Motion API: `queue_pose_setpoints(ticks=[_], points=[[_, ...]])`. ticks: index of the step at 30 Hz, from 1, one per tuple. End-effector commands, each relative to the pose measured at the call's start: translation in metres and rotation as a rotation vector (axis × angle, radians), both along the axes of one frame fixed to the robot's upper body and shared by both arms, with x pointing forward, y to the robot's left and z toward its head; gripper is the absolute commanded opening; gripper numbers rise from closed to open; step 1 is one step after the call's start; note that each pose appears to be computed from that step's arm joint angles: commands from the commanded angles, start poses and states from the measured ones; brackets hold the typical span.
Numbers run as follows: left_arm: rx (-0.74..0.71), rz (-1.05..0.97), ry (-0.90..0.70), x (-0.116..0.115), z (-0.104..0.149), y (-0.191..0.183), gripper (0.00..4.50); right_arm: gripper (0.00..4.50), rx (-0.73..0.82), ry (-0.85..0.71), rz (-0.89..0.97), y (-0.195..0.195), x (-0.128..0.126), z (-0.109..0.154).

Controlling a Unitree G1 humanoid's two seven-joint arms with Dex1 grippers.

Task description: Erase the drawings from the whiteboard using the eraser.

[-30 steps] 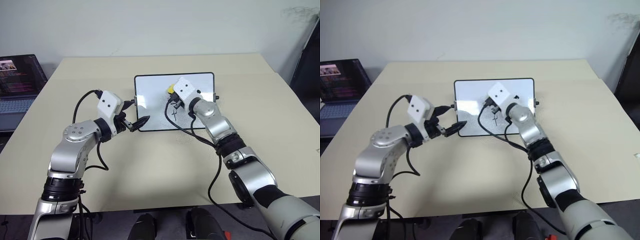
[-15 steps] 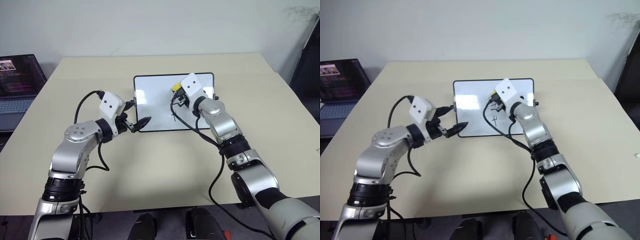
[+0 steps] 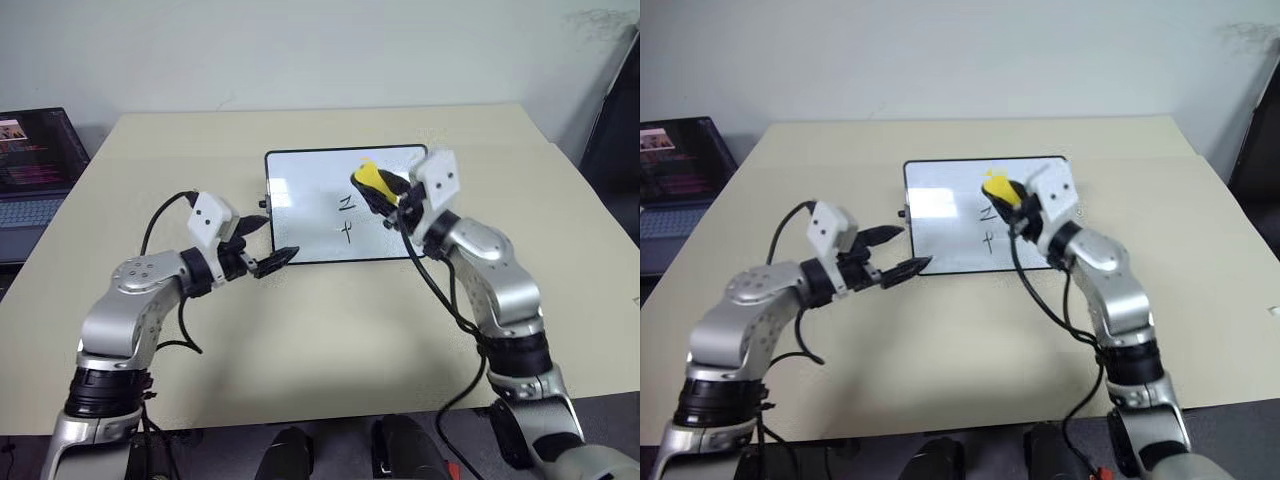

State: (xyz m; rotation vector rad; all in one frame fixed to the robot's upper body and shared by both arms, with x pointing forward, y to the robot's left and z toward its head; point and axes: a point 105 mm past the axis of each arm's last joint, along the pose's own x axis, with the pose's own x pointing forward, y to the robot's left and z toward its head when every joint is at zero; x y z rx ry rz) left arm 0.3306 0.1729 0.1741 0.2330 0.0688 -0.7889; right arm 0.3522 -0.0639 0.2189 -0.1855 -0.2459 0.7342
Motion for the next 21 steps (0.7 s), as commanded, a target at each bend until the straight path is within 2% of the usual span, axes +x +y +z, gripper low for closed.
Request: queue_pose_setpoints(ticks=[1, 9, 15, 17, 21], points=[[0.019, 0.045, -0.079, 0.005, 0.019, 0.013, 4.5, 1.2, -0.083, -0.125, -0.002, -0.009, -0.019, 0.004], [0.036, 0.05, -0.063, 0.007, 0.014, 0.019, 4.5, 1.2, -0.171, -0.097, -0.024, -0.019, -0.036, -0.04], [0.027, 0.034, -0.03, 0.007, 0.009, 0.023, 4.5, 1.2, -0.181, -0.126, 0.001, -0.003, -0.034, -0.04], [0.025, 0.029, -0.025, 0.007, 0.007, 0.024, 4.5, 1.2, -0.177, -0.151, -0.014, 0.003, -0.025, -0.036], [0.025, 0.016, -0.014, 0.007, 0.003, 0.024, 4.5, 1.2, -0.294, -0.258, -0.079, 0.006, -0.001, -0.034]])
